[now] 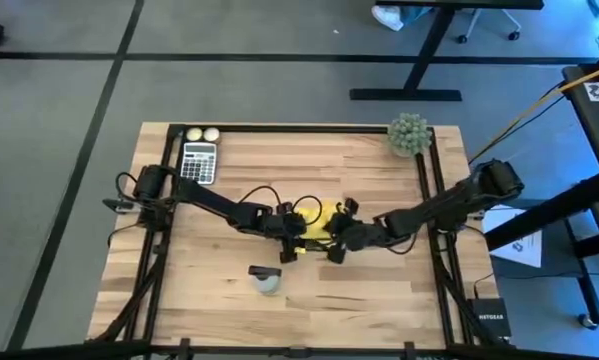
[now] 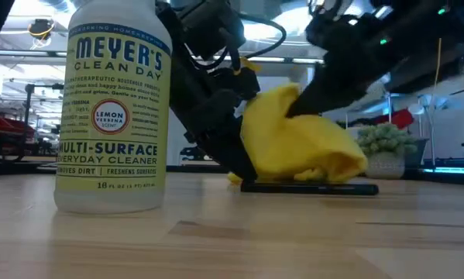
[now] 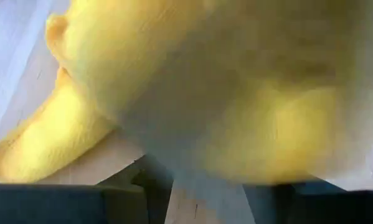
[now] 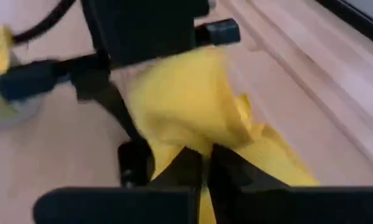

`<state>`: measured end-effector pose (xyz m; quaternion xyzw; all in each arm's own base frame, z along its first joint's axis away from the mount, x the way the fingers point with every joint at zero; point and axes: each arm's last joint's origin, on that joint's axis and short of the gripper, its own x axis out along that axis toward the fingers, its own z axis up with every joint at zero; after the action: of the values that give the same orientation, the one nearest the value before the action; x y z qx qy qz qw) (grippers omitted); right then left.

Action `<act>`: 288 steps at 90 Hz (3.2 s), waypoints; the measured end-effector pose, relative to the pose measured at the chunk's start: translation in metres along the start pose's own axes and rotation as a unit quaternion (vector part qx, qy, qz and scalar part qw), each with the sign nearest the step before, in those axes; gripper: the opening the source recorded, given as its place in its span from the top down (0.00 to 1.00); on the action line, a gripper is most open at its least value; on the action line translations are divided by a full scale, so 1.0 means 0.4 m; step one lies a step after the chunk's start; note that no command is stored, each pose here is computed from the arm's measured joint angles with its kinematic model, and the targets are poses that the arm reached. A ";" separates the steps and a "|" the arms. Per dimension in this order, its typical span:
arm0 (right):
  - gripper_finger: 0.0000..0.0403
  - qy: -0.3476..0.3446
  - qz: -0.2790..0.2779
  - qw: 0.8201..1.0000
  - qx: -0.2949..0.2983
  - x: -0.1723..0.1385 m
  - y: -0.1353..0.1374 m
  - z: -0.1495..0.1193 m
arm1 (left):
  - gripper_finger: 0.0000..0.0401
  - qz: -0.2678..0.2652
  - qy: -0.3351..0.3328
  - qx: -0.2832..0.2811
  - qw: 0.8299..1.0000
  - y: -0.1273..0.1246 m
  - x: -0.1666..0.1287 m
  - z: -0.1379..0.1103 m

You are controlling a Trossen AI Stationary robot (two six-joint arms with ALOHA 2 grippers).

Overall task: Apply microfiber cloth
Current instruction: Wipe the front of the black cellphone with yellow microfiber cloth

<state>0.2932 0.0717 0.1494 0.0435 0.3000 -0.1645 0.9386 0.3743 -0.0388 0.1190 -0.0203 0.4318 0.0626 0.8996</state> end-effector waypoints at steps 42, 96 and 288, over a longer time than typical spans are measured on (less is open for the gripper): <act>1.00 0.091 0.025 0.995 -0.018 0.127 0.017 -0.083 | 0.62 -0.002 0.002 0.000 1.000 -0.001 0.000 0.000; 1.00 0.142 -0.008 0.990 -0.022 -0.122 0.015 -0.037 | 0.62 -0.004 0.000 -0.002 1.000 -0.001 0.000 0.000; 1.00 0.284 -0.103 0.947 -0.111 -0.069 0.032 -0.135 | 0.62 -0.003 0.005 -0.004 1.000 -0.001 -0.001 -0.001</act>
<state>0.2467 0.1012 0.1211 -0.0467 0.5730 -0.2065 0.7918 0.3738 -0.0394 0.1190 -0.0260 0.4362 0.0617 0.8973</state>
